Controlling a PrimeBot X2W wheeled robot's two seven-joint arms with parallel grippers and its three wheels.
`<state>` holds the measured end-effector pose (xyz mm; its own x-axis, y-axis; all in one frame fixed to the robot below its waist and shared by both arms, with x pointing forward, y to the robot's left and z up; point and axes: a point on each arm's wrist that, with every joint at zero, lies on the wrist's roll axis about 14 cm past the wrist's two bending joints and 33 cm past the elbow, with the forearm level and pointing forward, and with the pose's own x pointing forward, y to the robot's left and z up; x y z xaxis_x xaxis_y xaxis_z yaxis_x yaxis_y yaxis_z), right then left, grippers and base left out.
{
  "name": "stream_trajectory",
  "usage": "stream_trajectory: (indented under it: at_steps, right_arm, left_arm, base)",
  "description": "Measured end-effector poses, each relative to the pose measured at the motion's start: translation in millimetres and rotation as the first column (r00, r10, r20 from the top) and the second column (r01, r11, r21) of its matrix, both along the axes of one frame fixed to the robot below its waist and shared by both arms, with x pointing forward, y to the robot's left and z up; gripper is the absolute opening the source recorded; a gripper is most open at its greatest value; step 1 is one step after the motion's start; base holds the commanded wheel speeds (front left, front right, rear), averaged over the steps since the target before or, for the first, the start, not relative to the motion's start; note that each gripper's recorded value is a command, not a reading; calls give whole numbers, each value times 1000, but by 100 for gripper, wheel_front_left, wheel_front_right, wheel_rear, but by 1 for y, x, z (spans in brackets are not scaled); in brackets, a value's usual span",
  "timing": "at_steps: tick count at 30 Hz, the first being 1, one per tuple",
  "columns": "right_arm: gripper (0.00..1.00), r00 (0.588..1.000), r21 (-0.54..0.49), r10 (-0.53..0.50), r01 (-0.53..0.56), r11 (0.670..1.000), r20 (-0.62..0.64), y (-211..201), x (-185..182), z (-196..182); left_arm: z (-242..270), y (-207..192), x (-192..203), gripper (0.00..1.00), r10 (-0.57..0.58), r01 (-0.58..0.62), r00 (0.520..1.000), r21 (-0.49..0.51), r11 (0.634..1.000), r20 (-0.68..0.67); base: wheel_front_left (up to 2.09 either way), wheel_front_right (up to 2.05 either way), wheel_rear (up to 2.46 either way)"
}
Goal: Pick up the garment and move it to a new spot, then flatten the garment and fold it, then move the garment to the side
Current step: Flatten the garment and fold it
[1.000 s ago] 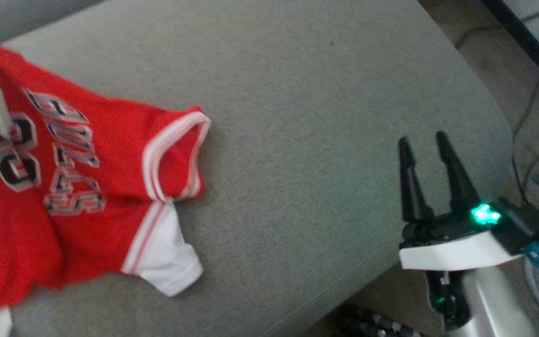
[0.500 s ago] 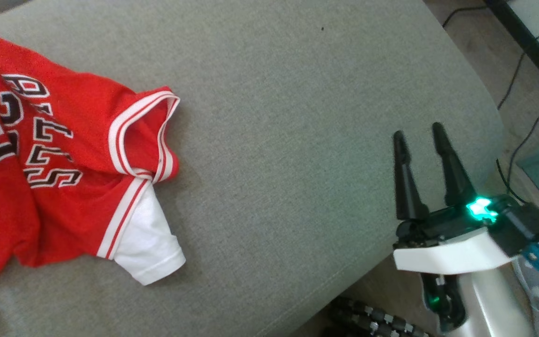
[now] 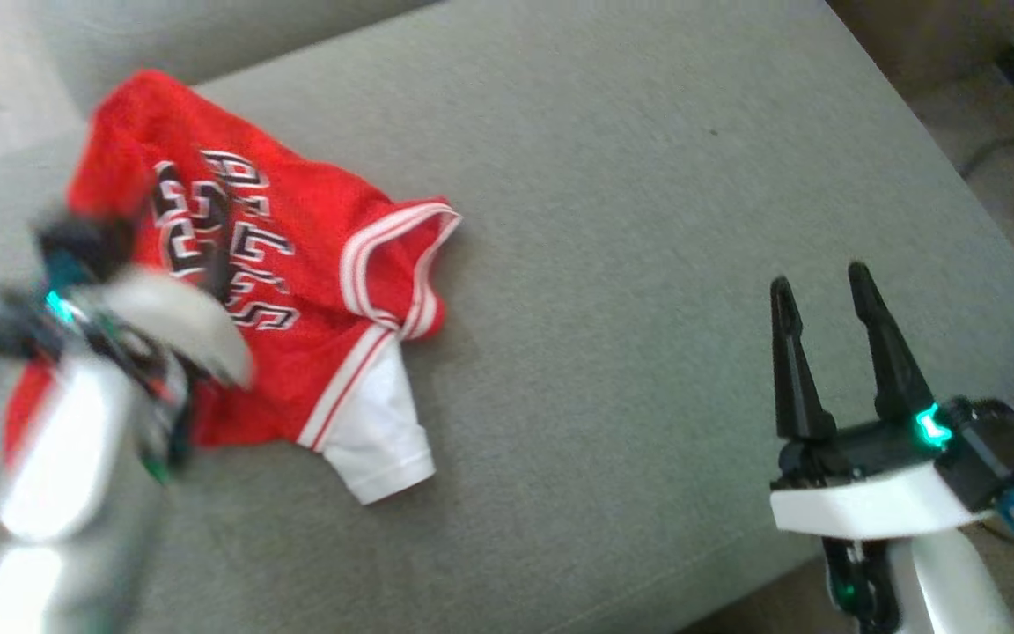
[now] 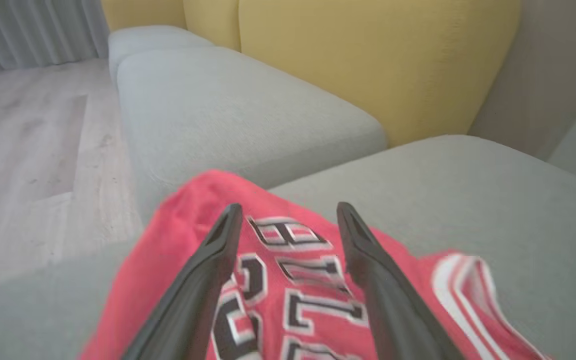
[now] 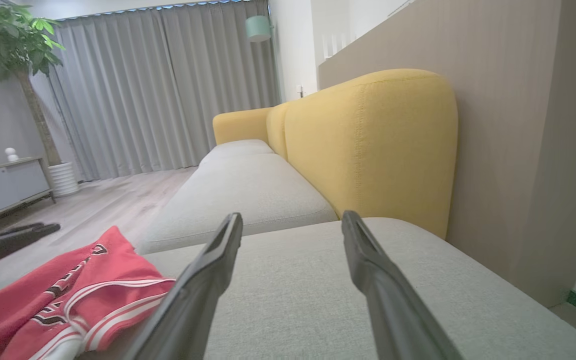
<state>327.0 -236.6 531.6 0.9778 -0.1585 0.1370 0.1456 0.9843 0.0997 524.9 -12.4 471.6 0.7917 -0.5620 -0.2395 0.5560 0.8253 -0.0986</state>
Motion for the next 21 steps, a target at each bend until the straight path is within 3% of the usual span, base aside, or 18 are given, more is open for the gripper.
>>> stream_trajectory:
  at_steps: [5, 11, 17, 21]
  right_arm:
    - [100, 999, 2, 39, -39, 999, 3, 12, -3, -2]
    - [100, 994, 10, 105, -105, 994, 6, 31, 7, -4]
    - [100, 989, 14, 148, -148, 989, -6, 43, 16, -8]
    - [100, 987, 15, 160, -160, 987, -10, 47, 20, -10]
  left_arm:
    - [-29, 10, -87, 100, 12, -16, 993, -25, 1000, -119]
    - [-58, -17, -193, 100, -123, 123, 957, -13, 992, -265]
    - [-58, -25, -198, 100, -139, 149, 962, 25, 988, -234]
    - [-58, -36, -191, 100, -192, 211, 966, 102, 972, -171]
  base:
    - [0, 0, 0]
    - [0, 0, 0]
    - [0, 0, 0]
    - [0, 0, 0]
